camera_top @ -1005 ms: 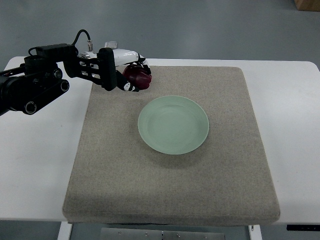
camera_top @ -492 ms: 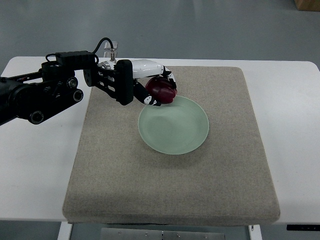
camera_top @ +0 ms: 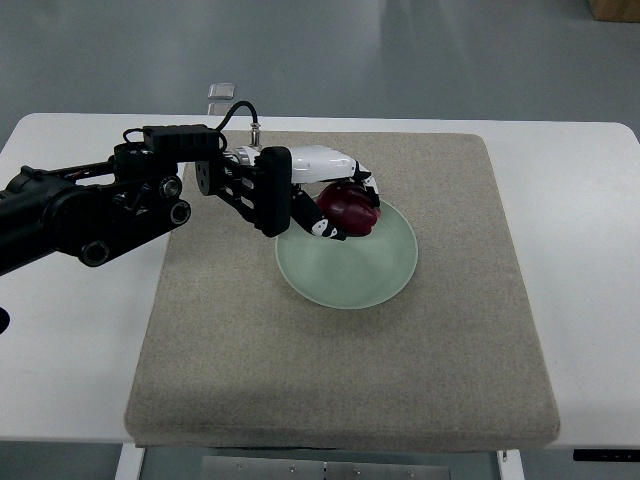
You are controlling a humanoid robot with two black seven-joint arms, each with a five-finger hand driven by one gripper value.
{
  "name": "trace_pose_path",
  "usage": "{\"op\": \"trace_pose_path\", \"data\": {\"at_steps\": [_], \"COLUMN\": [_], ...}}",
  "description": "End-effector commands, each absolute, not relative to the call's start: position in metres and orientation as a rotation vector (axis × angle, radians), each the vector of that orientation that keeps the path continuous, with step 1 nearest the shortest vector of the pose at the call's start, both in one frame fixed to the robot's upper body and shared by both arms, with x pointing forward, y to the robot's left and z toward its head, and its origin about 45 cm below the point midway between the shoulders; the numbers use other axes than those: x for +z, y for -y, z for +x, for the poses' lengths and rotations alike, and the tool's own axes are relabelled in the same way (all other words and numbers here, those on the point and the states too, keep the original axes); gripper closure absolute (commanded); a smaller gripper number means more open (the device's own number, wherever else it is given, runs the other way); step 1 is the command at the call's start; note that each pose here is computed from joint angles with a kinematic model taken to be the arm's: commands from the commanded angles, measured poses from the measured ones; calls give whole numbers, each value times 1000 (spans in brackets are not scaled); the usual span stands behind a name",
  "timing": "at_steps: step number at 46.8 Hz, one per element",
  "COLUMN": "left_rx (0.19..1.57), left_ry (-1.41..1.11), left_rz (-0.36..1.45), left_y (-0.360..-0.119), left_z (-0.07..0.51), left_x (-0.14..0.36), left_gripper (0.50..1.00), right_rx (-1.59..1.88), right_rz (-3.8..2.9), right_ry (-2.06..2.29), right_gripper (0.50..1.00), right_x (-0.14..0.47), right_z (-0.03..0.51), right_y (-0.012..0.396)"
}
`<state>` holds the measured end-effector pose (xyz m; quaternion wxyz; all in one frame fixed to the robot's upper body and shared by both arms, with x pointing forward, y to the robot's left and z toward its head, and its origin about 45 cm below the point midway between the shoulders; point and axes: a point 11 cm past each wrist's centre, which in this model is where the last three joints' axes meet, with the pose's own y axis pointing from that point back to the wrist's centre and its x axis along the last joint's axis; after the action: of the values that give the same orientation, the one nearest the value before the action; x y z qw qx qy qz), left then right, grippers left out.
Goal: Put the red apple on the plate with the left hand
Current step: 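Carry the apple with the left hand over the green plate and lower it, then open the left hand fingers to release the apple onto the plate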
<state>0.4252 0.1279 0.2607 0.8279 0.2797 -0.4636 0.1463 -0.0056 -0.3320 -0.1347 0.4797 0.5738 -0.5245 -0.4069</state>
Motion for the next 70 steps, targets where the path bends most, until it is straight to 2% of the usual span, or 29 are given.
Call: {"op": "trace_pose_path", "data": {"at_steps": [1, 11, 15, 22, 25, 29, 46, 70], "left_rx": [300, 282, 282, 286, 287, 286, 297, 460], "left_ry": [963, 929, 929, 925, 921, 909, 905, 882], "left_rz": [595, 599, 599, 602, 605, 608, 611, 756], "left_y": [-126, -124, -124, -125, -126, -128, -131, -193], "left_z": [422, 418, 418, 418, 419, 417, 419, 458], "left_x": [254, 244, 244, 243, 241, 236, 236, 233], "left_gripper": [759, 746, 727, 634, 577, 542, 538, 508], "right_rx": [-993, -993, -993, -993, -993, -993, -993, -993], "right_rz": [1400, 1400, 1400, 1400, 1400, 1400, 1400, 1400], "right_ry": [1280, 1280, 1280, 1280, 1280, 1280, 1280, 1280], "right_gripper": [536, 536, 536, 536, 536, 536, 536, 536], "right_x": [-135, -135, -135, -135, -135, -135, -135, -135], "right_z": [-6, -6, -6, -6, -6, -6, -6, -6], "right_y": [332, 332, 332, 332, 332, 332, 332, 332]}}
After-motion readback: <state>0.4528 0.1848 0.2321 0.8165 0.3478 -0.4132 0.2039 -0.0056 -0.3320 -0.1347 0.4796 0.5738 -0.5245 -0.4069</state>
